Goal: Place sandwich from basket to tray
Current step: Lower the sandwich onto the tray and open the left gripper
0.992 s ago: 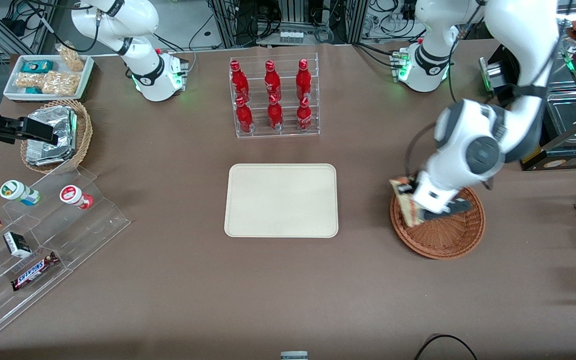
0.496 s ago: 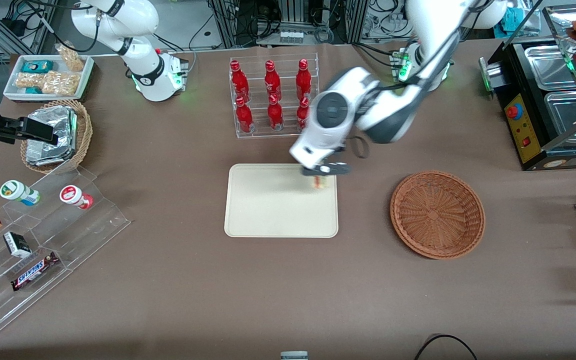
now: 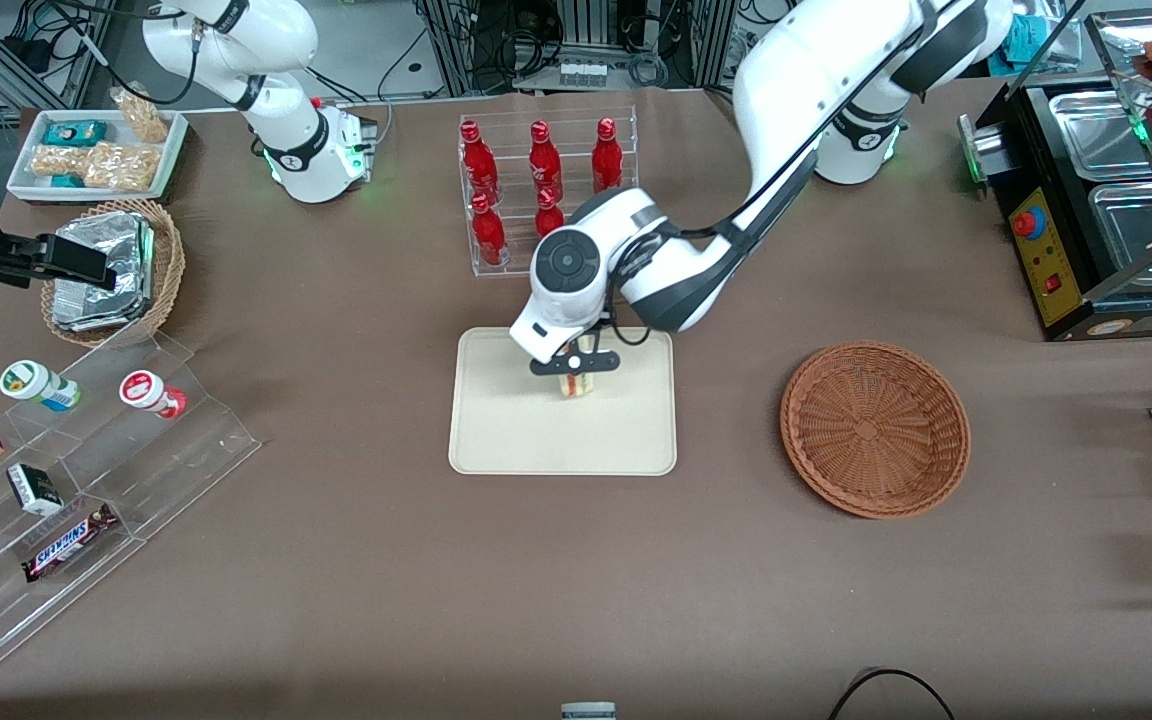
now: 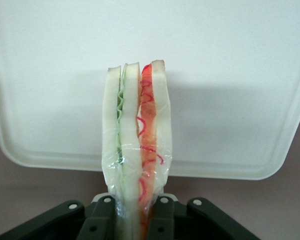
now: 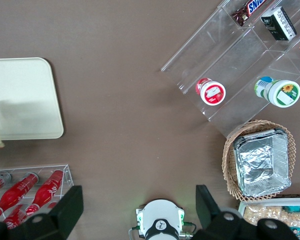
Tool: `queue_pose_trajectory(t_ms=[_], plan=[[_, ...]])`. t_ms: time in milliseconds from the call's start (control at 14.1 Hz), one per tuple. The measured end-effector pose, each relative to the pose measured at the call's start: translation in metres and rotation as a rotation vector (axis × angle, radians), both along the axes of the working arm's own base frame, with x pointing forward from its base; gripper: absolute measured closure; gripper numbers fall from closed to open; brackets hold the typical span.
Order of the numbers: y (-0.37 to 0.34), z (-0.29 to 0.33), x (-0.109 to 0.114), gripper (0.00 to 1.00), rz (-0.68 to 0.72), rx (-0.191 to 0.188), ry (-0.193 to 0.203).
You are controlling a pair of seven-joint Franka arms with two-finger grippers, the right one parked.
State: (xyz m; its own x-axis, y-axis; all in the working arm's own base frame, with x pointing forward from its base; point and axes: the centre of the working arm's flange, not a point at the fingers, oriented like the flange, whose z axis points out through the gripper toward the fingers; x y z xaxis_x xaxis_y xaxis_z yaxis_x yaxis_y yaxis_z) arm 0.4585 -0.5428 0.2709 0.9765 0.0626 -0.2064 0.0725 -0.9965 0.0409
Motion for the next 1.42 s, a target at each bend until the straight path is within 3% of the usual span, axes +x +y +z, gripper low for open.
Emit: queue_pose_trajectory(t_ms=[213,283,496,780,850,1417], plan=[[-0.007,-0.010,-0.002,0.80,-0.001,-0.005,-0.006],[-0.007,-0.010,-0.001,0.73,0.001,-0.007,-0.010],[-0.005,-0.012,0.007,0.42,-0.005,-0.013,-0.059],[-0.005,-0.016,0.009,0.04,-0.007,-0.011,-0.064],[-0.005,-0.016,0.009,0.00,-0.005,-0.012,-0.066],[0.008,-0.006,0.033,0.00,0.033,-0.026,-0.088]])
